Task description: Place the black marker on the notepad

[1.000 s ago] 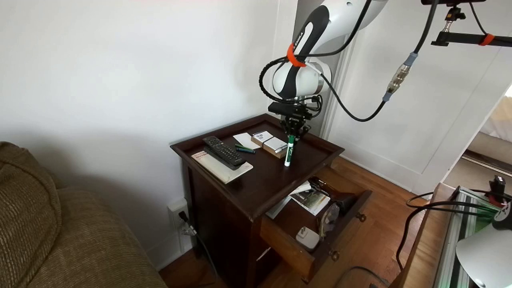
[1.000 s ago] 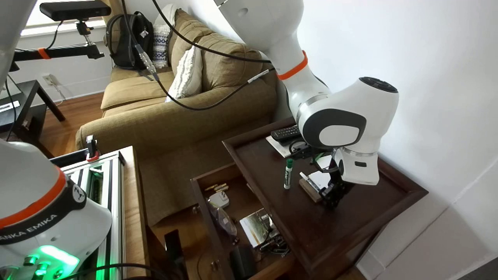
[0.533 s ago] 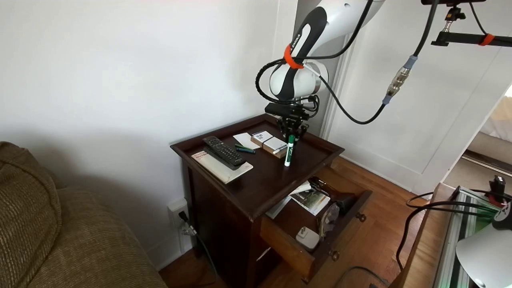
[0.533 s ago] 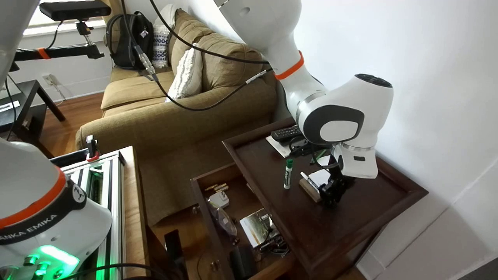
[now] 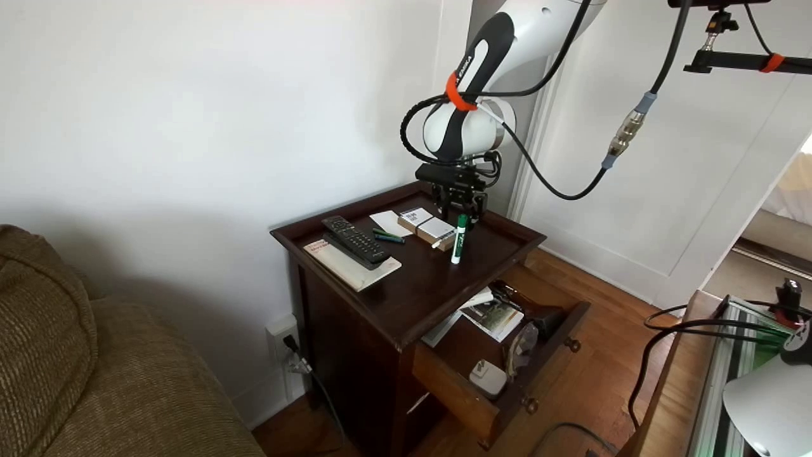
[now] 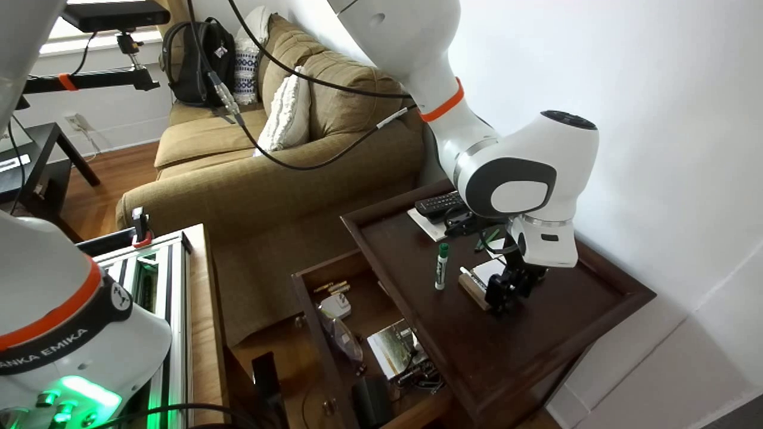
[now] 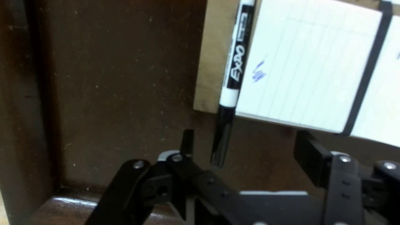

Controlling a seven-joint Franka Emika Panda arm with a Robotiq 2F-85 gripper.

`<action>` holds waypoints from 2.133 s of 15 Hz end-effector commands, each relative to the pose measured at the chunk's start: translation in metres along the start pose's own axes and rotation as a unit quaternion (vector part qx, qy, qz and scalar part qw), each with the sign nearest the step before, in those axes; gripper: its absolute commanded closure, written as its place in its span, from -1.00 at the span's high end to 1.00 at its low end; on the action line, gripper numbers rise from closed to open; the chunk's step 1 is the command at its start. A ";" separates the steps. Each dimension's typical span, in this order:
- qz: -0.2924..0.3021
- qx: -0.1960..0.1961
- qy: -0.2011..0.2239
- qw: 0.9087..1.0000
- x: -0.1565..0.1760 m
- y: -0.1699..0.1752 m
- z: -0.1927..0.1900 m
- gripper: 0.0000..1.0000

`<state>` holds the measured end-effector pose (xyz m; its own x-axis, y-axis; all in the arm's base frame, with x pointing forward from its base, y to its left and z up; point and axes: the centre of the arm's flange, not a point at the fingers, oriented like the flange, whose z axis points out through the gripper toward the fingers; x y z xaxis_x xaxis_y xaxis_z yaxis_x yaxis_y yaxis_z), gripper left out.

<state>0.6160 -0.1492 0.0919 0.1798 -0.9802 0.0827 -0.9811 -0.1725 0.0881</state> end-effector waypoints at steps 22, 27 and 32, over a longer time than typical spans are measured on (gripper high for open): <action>-0.442 0.082 -0.036 0.892 -0.009 0.027 -0.099 1.00; -0.534 0.058 -0.066 0.841 -0.024 0.032 -0.118 1.00; -0.544 0.034 -0.054 0.836 -0.022 0.039 -0.135 1.00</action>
<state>0.5978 -0.1202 0.2159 0.9606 -0.2624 -0.0914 -0.2673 -0.9626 -0.0451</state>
